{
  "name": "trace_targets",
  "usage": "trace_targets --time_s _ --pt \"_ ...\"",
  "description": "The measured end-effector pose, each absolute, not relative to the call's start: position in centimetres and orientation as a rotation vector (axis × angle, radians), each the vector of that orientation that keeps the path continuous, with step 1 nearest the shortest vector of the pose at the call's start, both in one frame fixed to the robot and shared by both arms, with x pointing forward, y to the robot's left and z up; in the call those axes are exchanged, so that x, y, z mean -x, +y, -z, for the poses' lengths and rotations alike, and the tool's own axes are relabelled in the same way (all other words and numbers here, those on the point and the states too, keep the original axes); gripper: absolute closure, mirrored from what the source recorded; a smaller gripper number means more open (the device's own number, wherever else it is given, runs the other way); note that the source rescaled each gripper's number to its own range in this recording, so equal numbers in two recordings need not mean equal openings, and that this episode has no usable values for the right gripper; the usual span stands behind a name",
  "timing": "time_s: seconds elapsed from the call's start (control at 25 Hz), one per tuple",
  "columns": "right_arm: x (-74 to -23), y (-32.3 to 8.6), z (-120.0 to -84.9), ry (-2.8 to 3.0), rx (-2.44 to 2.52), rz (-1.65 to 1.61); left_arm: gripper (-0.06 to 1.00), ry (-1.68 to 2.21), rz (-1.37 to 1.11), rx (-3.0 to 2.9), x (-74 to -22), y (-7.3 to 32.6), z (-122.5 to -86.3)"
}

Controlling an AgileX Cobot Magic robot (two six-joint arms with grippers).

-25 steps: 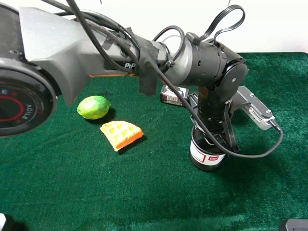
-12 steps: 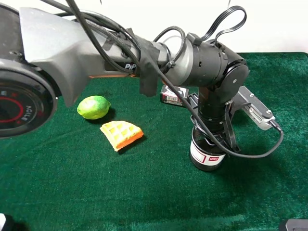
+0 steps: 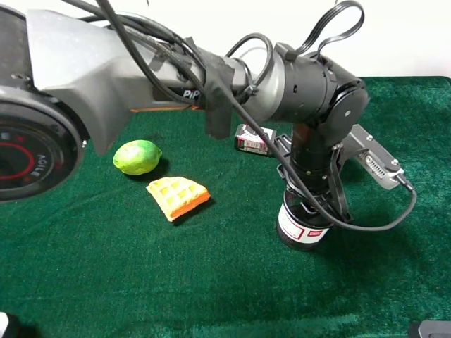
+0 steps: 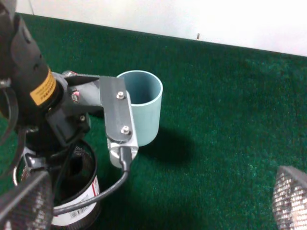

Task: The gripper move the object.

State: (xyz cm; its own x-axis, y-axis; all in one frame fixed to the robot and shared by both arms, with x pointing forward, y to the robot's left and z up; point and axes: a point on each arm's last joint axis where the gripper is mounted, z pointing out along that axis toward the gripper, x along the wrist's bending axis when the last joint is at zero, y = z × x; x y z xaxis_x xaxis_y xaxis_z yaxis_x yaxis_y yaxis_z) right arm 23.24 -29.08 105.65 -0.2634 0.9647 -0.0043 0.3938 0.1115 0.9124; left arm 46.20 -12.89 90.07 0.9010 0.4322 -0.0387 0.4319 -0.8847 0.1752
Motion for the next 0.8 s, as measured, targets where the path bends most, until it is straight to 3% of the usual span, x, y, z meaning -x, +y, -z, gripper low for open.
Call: trace_targets --time_s 0.16,0.36,0.6,0.8 --pt "-23.2 -29.1 -105.6 1.746 -1.329 -1.127 0.64 0.650 -0.020 -2.888 -46.5 -13.2 -91.2" --pt "-23.2 -29.1 -105.6 1.746 -1.329 -1.127 0.56 0.648 -0.016 -2.895 -46.6 -13.4 -92.5" --pt "-23.2 -29.1 -105.6 1.746 -1.329 -1.127 0.18 0.620 -0.022 -2.909 -46.7 -13.6 -94.4" --pt "-23.2 -29.1 -105.6 1.746 -1.329 -1.127 0.07 0.609 -0.042 -2.916 -46.8 -13.5 -96.3"
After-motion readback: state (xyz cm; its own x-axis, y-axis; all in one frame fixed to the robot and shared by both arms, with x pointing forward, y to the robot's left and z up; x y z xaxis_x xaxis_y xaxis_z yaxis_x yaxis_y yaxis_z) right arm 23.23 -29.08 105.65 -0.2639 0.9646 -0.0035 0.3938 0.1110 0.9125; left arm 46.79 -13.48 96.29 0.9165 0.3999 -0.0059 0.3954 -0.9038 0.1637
